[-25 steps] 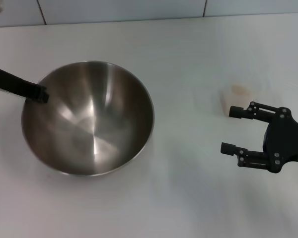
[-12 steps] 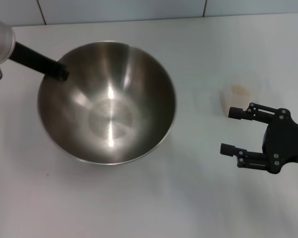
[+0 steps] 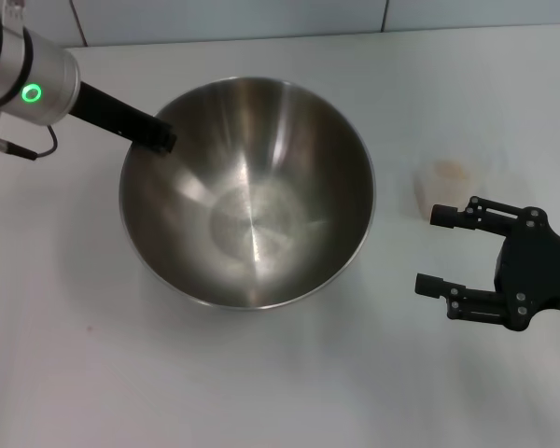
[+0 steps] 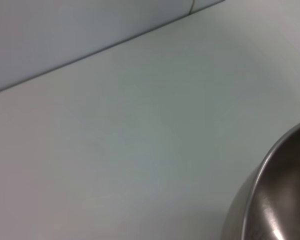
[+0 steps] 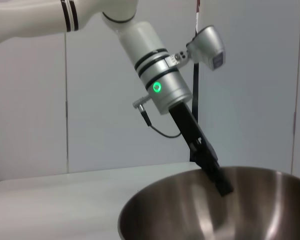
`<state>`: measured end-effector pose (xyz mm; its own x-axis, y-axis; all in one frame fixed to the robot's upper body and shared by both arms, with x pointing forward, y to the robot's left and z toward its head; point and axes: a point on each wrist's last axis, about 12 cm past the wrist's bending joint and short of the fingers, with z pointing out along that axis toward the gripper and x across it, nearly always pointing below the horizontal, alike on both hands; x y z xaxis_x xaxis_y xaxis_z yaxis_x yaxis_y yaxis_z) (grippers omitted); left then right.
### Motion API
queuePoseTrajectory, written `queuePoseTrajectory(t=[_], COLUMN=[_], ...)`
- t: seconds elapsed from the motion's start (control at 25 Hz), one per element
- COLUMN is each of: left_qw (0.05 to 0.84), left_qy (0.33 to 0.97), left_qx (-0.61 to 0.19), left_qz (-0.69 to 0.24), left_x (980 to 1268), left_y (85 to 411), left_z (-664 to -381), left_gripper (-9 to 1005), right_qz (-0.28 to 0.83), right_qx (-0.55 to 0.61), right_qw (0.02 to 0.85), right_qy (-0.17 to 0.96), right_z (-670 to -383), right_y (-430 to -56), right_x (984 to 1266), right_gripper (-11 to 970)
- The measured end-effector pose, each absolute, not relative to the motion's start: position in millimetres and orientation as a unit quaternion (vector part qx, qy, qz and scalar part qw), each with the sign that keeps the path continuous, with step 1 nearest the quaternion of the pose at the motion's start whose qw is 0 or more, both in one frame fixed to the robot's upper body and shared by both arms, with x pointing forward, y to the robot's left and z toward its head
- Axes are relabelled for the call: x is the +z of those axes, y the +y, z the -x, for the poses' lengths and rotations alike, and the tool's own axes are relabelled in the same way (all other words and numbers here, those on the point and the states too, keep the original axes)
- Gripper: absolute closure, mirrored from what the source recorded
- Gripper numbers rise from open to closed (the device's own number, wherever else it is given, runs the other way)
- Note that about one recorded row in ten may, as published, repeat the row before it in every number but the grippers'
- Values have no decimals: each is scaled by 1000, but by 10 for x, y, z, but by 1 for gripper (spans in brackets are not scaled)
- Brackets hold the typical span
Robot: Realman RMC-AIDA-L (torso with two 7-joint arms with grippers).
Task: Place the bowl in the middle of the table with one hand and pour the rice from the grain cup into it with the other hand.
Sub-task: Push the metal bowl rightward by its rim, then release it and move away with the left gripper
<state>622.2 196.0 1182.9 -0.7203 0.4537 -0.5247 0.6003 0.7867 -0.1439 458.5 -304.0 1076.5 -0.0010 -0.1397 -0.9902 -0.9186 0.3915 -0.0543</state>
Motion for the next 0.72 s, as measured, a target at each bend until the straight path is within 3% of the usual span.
queuePoseTrajectory(t=[0.72], left_qw=[250], left_qy=[914], left_qx=[-165], left_qz=[-273], left_x=[11613], left_y=[1963], left_z=[-6277], left_gripper=[976], right_qz=[433], right_qx=[344], right_qw=[563], right_qy=[614], right_z=[-4574], right_y=[-3044], right_x=[10765], right_gripper=[212])
